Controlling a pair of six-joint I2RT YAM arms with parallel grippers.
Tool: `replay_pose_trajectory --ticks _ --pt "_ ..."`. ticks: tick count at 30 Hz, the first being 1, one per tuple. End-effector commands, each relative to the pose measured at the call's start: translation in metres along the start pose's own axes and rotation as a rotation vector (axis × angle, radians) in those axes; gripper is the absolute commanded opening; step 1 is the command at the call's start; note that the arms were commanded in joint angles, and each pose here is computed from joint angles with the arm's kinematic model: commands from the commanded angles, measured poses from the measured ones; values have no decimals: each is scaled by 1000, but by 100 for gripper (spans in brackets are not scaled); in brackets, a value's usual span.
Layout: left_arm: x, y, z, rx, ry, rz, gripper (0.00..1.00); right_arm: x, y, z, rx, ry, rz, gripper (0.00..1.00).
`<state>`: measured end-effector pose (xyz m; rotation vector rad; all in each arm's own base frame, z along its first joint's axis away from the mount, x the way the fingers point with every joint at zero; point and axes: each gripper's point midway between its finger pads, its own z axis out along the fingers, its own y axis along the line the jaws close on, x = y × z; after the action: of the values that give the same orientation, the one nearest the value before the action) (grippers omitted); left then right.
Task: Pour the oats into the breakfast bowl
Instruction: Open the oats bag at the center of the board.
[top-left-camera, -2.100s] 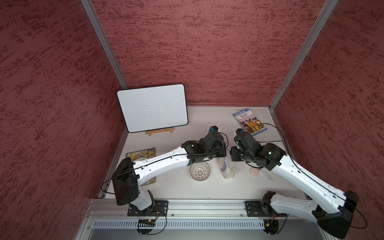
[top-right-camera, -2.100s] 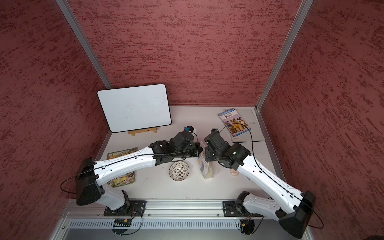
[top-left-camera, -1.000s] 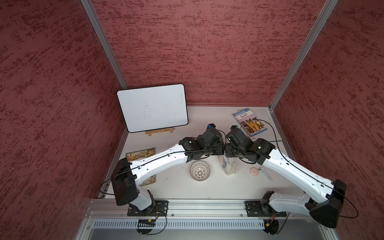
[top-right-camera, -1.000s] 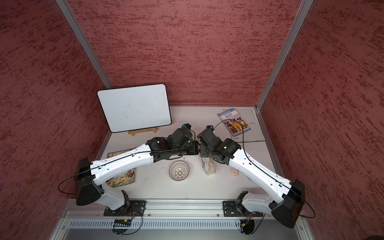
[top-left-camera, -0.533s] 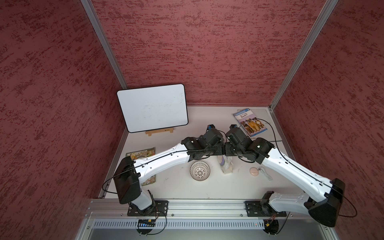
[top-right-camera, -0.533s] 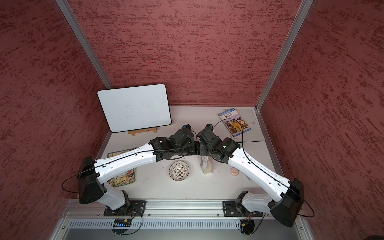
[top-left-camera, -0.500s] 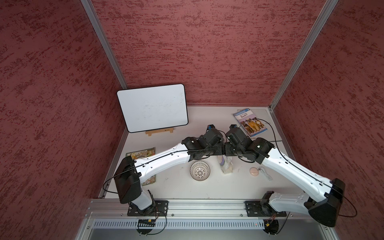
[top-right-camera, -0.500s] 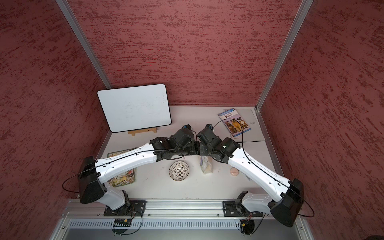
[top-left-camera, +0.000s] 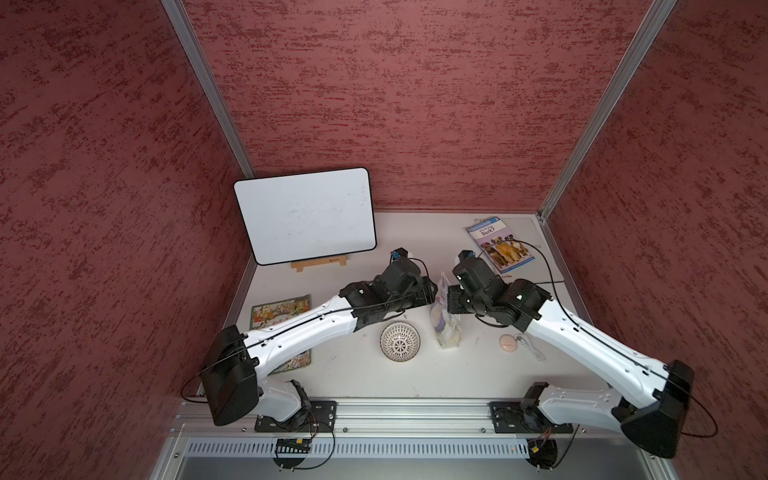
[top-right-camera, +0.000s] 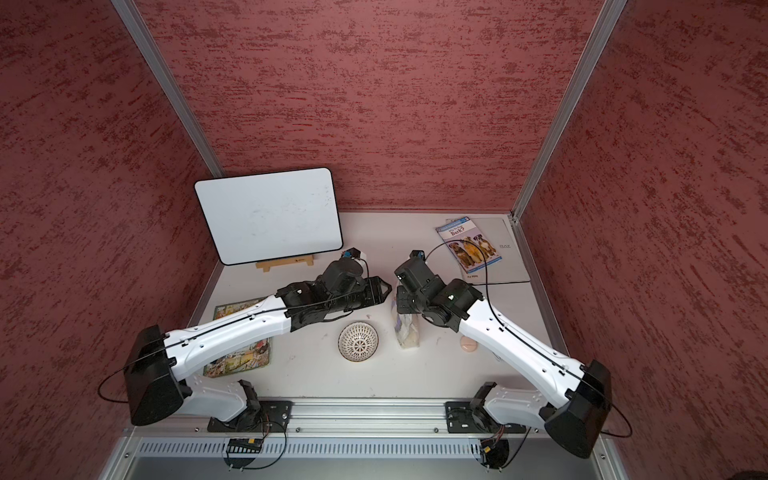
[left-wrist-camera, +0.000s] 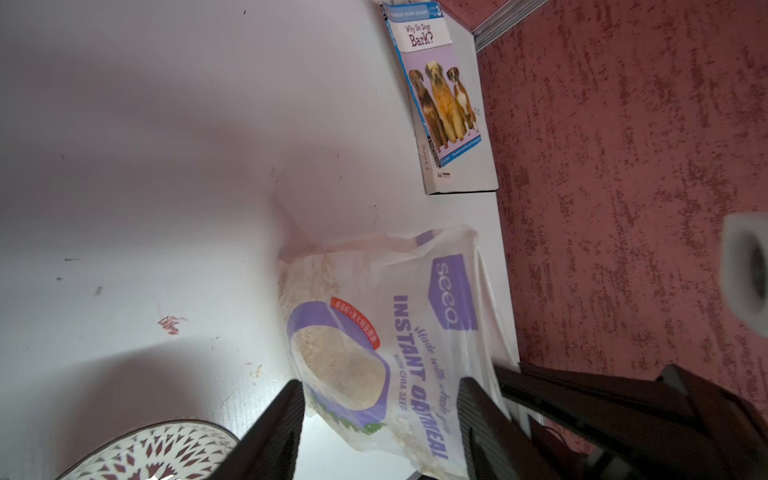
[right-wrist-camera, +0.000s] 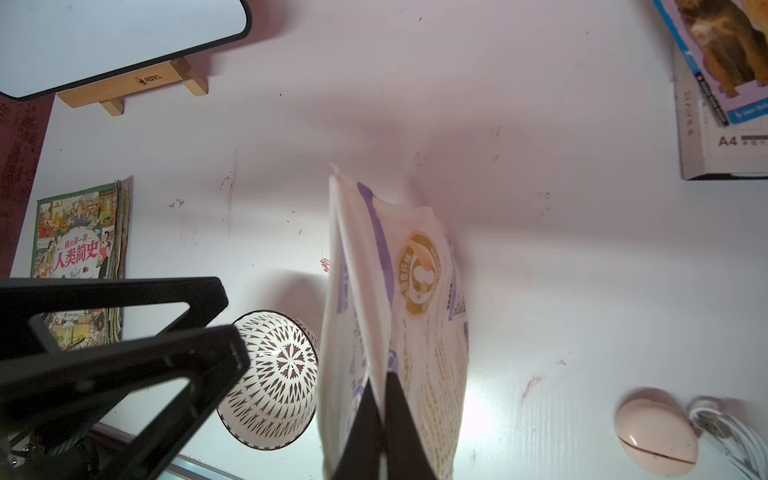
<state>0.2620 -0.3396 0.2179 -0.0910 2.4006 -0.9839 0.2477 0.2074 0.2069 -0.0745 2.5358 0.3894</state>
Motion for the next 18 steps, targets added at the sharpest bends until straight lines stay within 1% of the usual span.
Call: replay_pose_trajectory --ticks 1,5,10,15,18 --pt "-3 -20 -2 87 -8 0 64 -19 20 -10 -96 -86 22 0" --pt "-1 -26 2 107 1 7 65 -19 23 -7 -105 -78 23 0" --pt "2 -26 8 77 25 27 64 -20 23 -8 -103 -82 24 0" --pt "6 -17 18 17 52 26 60 -21 24 -9 -105 -84 23 0" --pt "7 -12 23 -18 61 28 56 -20 24 -9 -103 -82 19 0"
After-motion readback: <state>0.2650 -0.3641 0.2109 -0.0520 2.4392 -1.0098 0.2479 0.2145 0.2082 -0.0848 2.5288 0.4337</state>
